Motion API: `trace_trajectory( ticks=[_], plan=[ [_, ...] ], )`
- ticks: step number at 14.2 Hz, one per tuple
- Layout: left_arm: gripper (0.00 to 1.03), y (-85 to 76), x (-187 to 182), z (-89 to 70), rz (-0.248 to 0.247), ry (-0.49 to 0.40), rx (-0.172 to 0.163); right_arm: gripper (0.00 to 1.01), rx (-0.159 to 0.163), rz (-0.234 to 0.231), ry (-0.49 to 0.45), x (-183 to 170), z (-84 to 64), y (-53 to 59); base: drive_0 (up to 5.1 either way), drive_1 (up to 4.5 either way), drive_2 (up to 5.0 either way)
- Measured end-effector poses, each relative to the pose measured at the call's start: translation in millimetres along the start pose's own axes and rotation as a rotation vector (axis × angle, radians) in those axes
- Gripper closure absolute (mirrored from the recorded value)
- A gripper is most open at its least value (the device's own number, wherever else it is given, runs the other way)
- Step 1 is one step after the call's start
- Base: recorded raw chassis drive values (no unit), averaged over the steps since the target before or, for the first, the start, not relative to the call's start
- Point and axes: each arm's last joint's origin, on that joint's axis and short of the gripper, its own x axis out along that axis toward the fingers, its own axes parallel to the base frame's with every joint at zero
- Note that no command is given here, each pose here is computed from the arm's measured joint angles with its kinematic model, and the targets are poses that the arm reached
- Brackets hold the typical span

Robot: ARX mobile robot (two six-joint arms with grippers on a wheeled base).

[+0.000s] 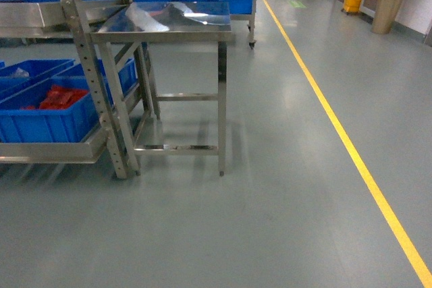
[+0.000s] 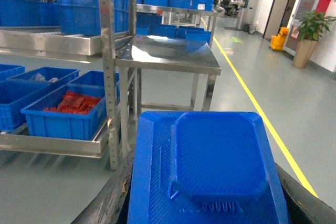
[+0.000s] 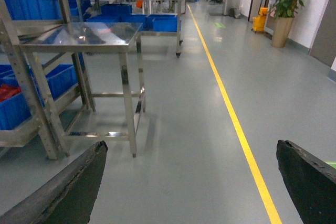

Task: Pick blue part to blue bin on bottom shelf

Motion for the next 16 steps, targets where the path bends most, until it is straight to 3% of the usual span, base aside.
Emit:
trace_trajectory(
  ticks=[16],
  plan=[
    [0.59,0.0,0.0,0.5,0.0,-0.004,-0.002,0.03,0.0,0.0,0.003,0.0,-0.3,0.0,0.0,4.2,-4.3]
  ],
)
